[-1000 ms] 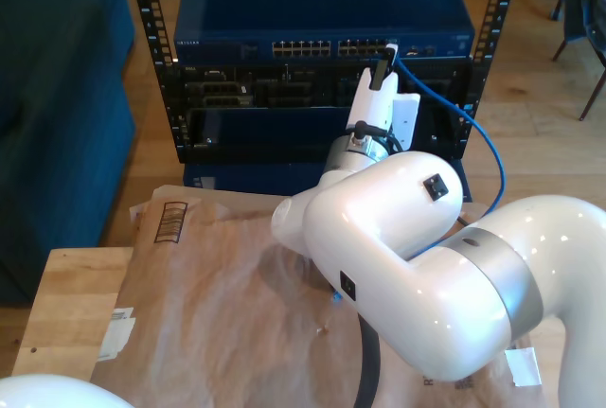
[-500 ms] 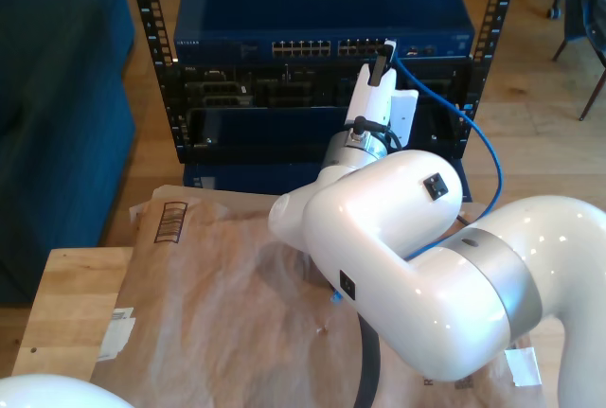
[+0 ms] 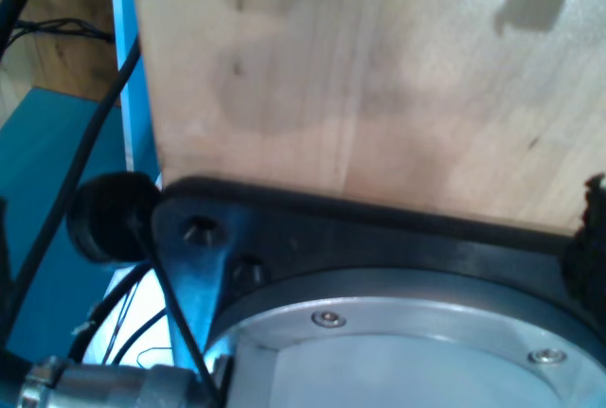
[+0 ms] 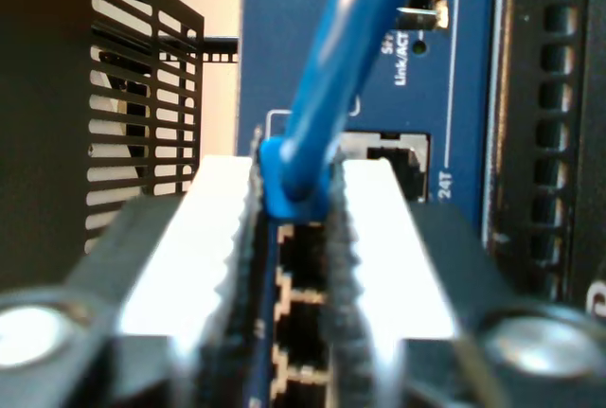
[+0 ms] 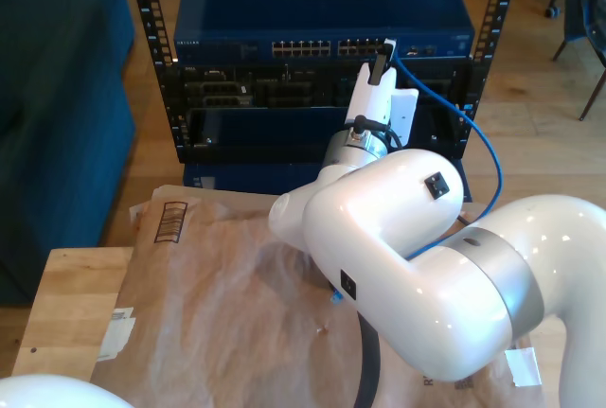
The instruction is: Grab the cable and plug it in
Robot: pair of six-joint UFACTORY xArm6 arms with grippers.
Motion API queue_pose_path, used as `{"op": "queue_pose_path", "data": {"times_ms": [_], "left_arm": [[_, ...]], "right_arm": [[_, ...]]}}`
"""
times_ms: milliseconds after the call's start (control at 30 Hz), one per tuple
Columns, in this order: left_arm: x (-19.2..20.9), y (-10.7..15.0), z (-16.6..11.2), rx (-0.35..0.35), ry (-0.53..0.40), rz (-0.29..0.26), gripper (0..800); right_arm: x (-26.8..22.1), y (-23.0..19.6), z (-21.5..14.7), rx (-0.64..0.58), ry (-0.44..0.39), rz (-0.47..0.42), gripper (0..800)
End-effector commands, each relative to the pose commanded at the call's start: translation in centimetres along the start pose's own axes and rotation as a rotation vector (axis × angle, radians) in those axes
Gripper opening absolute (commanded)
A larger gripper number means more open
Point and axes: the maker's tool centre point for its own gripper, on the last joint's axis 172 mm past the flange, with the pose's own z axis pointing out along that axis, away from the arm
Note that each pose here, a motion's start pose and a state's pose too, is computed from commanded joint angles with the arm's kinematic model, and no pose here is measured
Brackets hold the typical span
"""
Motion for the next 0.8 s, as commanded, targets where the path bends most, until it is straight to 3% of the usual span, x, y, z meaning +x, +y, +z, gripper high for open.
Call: {"op": "queue_pose_path", "data": {"times_ms": [133,800], "left_arm": [[0.00,0.00,0.00,0.000,0.000,0.000,800],[0.00,0.00,0.00,0.000,0.000,0.000,800]], "right_arm": [[-0.18,0.12,-0.27,-0.002,-0.005,-0.004,249],[0.54,0.24,-0.59,-0.014,-0.002,-0.021,247]]}}
